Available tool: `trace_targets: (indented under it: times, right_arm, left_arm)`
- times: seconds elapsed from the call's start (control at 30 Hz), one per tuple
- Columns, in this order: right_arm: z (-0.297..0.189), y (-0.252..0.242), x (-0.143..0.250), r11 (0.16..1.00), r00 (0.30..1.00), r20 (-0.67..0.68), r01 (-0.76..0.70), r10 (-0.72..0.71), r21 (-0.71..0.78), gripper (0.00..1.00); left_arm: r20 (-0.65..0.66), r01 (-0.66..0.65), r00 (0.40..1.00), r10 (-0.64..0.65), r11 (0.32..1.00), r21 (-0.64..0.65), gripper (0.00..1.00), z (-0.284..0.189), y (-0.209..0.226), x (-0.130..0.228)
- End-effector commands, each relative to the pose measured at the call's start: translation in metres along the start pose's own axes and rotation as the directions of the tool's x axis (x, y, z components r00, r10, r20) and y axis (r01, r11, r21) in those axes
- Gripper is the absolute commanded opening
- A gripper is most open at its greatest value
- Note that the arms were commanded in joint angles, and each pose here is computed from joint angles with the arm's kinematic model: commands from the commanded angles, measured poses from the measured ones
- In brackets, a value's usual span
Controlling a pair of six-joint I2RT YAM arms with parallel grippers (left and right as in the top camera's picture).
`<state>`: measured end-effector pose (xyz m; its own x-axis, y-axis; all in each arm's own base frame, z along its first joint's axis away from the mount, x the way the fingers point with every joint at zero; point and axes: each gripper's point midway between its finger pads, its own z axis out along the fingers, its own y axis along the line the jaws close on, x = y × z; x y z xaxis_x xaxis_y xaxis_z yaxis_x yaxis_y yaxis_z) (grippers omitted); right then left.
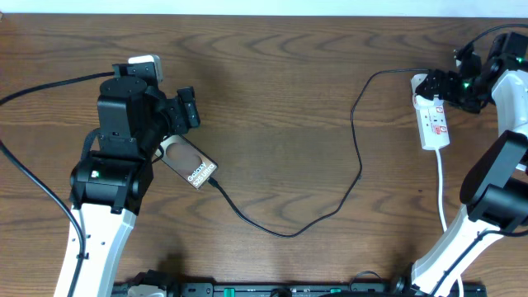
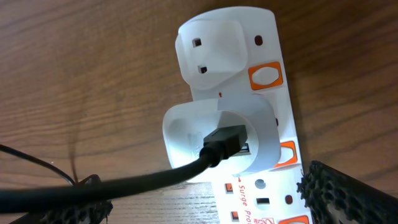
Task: Plug charger to phone and switch on socket
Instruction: 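Press the orange switch beside the plugged charger with the right gripper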
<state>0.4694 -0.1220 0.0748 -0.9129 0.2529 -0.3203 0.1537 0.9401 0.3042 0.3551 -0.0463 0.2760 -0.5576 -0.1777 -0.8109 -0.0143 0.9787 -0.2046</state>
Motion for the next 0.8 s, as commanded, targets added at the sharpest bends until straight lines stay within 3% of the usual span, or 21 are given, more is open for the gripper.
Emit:
trace_targets:
  times: [0.0, 0.77]
  right_arm:
    - [0.019, -0.004, 0.011, 1.0, 0.999, -0.047, -0.007, 0.006, -0.013, 0.99]
    - [0.035, 0.022, 0.015, 0.999, 0.997, -0.078, -0.004, 0.001, -0.037, 0.99]
  left_arm:
    - [0.024, 0.009, 1.0, -0.009, 1.0, -0.005, 0.88, -0.003, -0.001, -0.009]
    - [0.018, 0.009, 1.0, -0.008, 1.0, -0.006, 0.88, -0.002, -0.001, -0.008]
